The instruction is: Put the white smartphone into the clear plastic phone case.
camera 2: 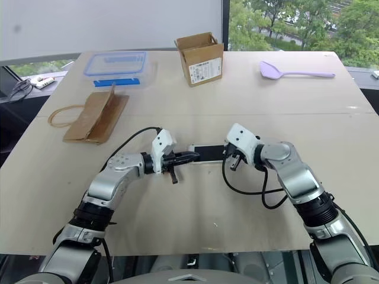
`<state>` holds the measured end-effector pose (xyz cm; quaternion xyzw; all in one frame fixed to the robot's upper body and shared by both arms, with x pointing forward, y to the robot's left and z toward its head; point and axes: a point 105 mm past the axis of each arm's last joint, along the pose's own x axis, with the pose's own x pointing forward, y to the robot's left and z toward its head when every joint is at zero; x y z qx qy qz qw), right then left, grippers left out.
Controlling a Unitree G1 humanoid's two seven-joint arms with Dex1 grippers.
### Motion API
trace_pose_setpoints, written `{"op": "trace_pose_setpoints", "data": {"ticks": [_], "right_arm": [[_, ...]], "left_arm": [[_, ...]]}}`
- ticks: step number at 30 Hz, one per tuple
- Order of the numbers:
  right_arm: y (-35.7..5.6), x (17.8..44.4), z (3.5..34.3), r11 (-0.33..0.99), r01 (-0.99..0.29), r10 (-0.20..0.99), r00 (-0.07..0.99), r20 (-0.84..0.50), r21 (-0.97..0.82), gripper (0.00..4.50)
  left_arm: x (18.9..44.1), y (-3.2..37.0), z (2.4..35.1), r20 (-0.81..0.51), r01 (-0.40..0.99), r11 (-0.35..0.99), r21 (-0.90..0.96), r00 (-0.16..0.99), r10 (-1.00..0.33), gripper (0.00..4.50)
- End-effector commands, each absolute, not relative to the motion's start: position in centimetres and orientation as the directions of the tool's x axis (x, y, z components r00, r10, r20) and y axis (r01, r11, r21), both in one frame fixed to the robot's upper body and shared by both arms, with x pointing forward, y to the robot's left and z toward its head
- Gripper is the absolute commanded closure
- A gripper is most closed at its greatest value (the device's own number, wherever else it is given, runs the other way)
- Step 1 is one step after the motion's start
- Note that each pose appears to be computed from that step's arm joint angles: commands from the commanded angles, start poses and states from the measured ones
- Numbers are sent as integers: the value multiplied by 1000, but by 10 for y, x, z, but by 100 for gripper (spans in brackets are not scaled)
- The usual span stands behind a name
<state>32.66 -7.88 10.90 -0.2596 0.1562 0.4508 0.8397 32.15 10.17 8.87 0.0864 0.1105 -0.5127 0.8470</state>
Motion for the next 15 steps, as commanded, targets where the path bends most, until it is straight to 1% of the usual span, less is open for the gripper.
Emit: {"op": "trace_pose_setpoints", "data": {"ticks": [1, 6, 15], "right_arm": [[-82, 320, 82, 449, -868, 643, 480, -597, -215, 447], [-76, 314, 60, 420, -897, 617, 393, -682, -137, 447], [-73, 316, 35, 480, -877, 583, 339, -738, -24, 447]], "left_arm": [[318, 103, 84, -289, 882, 470, 35, 459, -840, 445], [319, 102, 83, -278, 873, 487, 38, 477, -834, 445], [317, 100, 82, -271, 864, 503, 32, 492, -828, 445]]}}
